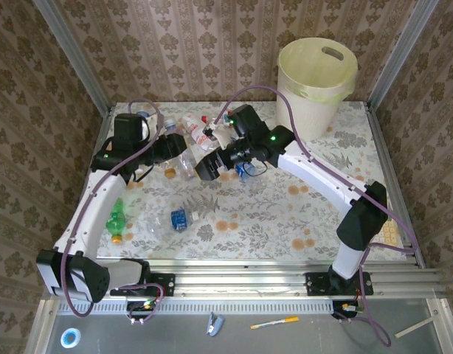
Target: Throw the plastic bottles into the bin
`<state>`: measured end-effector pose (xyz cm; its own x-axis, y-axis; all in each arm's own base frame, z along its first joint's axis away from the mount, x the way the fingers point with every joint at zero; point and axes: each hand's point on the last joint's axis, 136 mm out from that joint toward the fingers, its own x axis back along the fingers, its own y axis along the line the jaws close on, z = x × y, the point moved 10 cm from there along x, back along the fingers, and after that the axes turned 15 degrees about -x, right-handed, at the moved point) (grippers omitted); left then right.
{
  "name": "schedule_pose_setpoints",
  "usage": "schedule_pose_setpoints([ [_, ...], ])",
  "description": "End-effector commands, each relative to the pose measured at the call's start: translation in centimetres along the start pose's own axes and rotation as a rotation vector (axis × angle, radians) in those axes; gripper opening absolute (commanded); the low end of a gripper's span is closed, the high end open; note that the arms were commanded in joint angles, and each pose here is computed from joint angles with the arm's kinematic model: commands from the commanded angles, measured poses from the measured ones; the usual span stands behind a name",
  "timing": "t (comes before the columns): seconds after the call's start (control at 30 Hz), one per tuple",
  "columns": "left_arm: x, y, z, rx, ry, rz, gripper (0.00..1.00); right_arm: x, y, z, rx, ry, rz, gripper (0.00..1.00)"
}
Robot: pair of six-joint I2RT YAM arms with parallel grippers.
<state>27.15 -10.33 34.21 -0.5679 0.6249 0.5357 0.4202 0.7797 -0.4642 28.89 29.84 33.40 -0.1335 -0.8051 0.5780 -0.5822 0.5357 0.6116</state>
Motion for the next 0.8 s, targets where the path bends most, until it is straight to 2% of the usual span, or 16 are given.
schedule_pose_setpoints([
  [0.0,0.4,-2.5,-2.0,-0.077,-0.057,0.130,0.44,0.9,1.2,0.0,0.021,-0.032,-0.046,1.00],
  [0.23,-0.2,-4.8,-2.6,-0.124,-0.078,0.242,0.44,1.0,0.9,0.1,0.028,-0.055,-0.008,1.00],
  [0.5,-0.8,-5.7,-2.4,-0.133,-0.064,0.284,0.44,1.0,0.5,0.0,0.038,-0.076,0.041,0.99],
  [0.6,-0.9,-6.0,-2.4,-0.134,-0.059,0.313,0.44,1.0,0.3,-0.1,0.037,-0.090,0.061,0.95],
  [0.77,-1.4,-6.2,-2.3,-0.134,-0.044,0.336,0.45,0.9,-0.2,-0.3,0.025,-0.115,0.103,0.83],
])
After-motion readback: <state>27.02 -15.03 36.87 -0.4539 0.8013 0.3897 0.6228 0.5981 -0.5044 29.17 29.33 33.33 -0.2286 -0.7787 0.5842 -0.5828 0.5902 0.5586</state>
